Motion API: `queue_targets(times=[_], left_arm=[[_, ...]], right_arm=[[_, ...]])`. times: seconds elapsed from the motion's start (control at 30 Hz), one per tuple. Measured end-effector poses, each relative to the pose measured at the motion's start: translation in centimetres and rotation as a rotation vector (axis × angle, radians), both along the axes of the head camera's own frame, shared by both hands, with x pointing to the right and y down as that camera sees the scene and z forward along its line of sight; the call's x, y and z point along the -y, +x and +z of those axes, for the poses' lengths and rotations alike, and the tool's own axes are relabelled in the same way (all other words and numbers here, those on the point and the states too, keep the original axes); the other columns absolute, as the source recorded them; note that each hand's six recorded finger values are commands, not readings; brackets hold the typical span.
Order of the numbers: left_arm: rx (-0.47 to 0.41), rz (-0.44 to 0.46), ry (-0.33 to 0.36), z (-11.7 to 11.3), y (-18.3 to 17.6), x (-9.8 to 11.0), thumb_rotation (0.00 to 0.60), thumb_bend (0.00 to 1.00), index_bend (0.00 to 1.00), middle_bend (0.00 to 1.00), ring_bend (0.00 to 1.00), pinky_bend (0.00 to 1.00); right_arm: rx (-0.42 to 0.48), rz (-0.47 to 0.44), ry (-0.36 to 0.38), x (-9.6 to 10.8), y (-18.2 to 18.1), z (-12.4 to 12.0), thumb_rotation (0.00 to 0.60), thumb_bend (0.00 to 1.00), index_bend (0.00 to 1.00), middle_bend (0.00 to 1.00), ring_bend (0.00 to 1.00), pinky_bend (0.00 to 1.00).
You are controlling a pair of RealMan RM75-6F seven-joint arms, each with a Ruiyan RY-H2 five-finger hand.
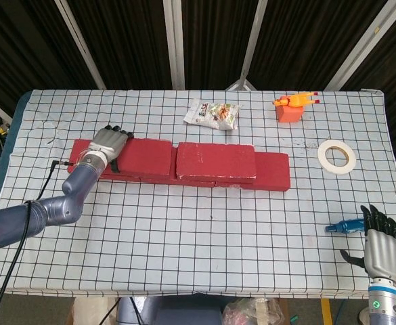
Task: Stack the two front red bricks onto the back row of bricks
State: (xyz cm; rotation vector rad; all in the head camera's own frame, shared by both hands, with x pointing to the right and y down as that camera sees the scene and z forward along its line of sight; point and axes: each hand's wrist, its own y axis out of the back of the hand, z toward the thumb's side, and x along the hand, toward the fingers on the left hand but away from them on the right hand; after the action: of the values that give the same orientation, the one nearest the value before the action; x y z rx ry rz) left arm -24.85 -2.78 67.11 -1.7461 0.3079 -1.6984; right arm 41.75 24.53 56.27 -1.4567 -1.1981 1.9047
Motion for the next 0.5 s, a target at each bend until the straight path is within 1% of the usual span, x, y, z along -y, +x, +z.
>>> queue_targets(times=[0.23, 0.5], left_arm=[[0.003, 0.007, 0.013, -0.06, 0.28, 0.07, 0.6, 0.01, 0.22, 0.15, 0.06, 0.08], [0.002, 0.004, 0.011, -0.09, 0.71, -0.1, 0.6, 0.01, 0.21, 0.15, 0.06, 0.08]], right_arm=[[0.001, 0.002, 0.001, 0.0, 0.07, -0.04, 0.6, 0.18, 0.05, 0.0, 0.0, 0.0], [0.002, 0.003, 0.0, 0.02, 0.1, -0.03, 0.6, 0.18, 0.05, 0.0, 0.0, 0.0]])
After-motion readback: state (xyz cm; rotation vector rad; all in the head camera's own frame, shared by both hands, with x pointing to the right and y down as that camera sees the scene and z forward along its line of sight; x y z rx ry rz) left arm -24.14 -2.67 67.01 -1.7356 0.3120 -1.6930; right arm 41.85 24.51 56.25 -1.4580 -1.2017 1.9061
